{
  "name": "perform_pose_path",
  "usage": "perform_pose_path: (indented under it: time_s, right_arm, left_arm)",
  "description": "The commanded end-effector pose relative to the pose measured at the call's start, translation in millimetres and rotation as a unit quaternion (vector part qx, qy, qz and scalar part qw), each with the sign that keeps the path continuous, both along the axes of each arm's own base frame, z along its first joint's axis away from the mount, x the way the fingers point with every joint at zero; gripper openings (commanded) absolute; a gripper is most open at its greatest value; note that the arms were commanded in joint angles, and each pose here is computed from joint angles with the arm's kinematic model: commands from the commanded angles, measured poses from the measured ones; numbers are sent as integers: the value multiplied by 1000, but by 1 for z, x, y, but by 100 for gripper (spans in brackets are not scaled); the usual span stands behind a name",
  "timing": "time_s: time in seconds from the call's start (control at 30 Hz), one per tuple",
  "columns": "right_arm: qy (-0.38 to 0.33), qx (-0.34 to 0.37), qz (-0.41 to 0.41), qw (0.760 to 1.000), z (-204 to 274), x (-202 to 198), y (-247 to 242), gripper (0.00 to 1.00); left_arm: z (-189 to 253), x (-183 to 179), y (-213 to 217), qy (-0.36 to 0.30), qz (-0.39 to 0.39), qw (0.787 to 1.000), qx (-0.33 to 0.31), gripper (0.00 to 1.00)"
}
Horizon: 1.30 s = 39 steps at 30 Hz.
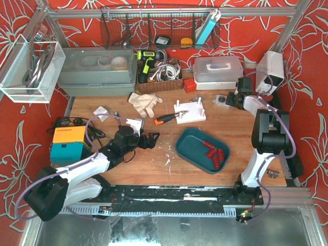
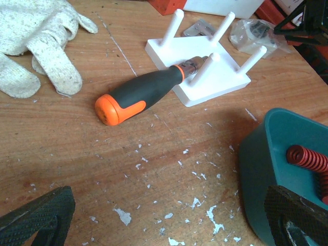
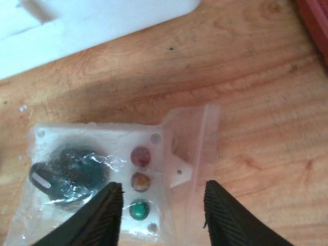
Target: Install the large spring
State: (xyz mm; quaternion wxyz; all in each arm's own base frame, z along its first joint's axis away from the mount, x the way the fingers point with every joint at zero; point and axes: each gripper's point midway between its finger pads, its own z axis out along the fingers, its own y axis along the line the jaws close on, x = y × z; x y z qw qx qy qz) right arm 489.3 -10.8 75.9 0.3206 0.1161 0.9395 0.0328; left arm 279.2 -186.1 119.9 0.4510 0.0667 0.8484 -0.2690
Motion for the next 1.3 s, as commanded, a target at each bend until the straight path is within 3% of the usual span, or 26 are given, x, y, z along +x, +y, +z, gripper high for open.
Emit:
perform_pose_path:
  time_s: [0.0, 0.23, 0.5, 0.87, 1.0, 1.1, 1.27]
  right_arm:
    - [-1, -2, -35, 999, 23, -16, -9, 52]
    - [-27, 17, -19, 999, 67, -55, 17, 67]
    - [-56, 32, 54, 996, 89, -111, 68, 75]
    - [-86, 45, 174, 980, 76, -184, 135, 98]
    - [-92, 17, 186, 978, 67, -192, 134, 99]
    - [-97, -5, 183, 978, 75, -194, 127, 99]
    - [-154, 30, 194, 968, 87, -201, 133, 99]
  left_arm:
    - [21, 5, -6, -27, -3, 1000, -13, 100]
    - [25, 4, -4, -36, 2, 999, -15, 100]
    - [36, 1, 4, -67, 13, 997, -24, 100]
    - [35, 11, 16, -91, 54, 994, -20, 100]
    - [41, 22, 3, -93, 38, 995, -17, 100]
    - [55, 33, -14, -130, -6, 991, 13, 94]
    - [57, 61, -42, -152, -81, 978, 116, 89]
